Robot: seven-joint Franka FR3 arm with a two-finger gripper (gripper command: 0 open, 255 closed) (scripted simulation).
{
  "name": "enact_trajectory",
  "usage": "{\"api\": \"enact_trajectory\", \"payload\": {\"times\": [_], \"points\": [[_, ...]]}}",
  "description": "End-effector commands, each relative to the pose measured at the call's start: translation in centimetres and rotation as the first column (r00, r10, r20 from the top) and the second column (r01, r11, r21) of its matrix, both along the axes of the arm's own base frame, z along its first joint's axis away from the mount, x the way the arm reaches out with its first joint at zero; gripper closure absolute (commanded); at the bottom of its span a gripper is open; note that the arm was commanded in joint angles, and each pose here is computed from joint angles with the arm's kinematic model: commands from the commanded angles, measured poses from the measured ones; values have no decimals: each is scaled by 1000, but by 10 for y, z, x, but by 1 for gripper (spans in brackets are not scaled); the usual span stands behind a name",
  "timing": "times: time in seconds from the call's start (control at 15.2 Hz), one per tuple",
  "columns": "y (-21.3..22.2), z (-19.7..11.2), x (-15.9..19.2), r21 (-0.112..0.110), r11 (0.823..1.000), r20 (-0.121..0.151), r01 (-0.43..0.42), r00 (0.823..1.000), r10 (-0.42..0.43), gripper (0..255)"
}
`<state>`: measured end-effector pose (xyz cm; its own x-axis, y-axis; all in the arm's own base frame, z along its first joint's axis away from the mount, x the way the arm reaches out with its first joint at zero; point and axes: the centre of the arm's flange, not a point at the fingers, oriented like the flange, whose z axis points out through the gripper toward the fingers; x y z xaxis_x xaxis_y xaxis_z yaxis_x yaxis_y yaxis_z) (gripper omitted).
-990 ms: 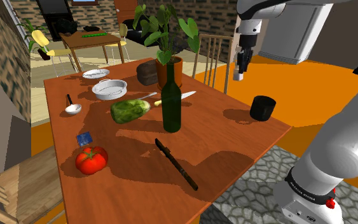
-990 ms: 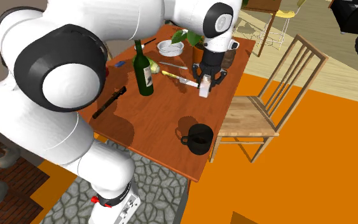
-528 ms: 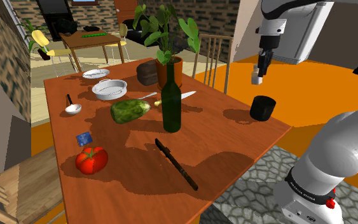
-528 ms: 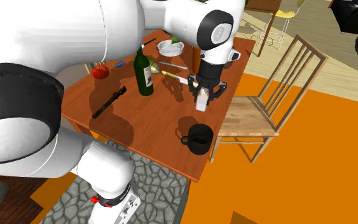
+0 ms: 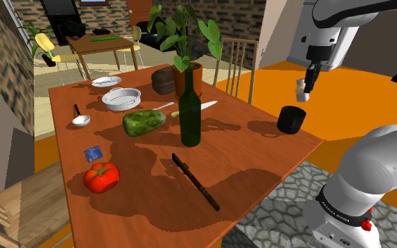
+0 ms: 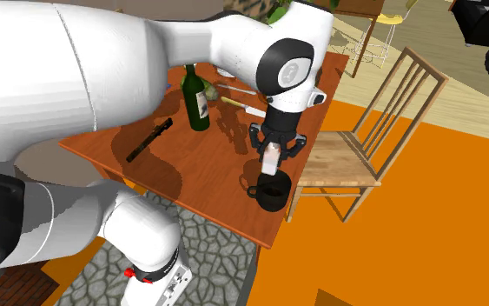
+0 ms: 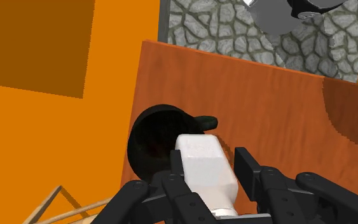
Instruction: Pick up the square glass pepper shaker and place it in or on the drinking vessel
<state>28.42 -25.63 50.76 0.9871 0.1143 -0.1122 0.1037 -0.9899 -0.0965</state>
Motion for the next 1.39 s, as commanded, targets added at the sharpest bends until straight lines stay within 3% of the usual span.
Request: {"api": "enact_trajectory", "payload": {"times": [0.0,0.73,1.25,1.32], "points": [[-1,-12,0,0,1000,0,0,1000,0,255],[-1,-69,0,0,1000,0,0,1000,0,255],[-1,-69,0,0,1000,0,0,1000,0,255],[-1,-69,0,0,1000,0,0,1000,0,0]]}}
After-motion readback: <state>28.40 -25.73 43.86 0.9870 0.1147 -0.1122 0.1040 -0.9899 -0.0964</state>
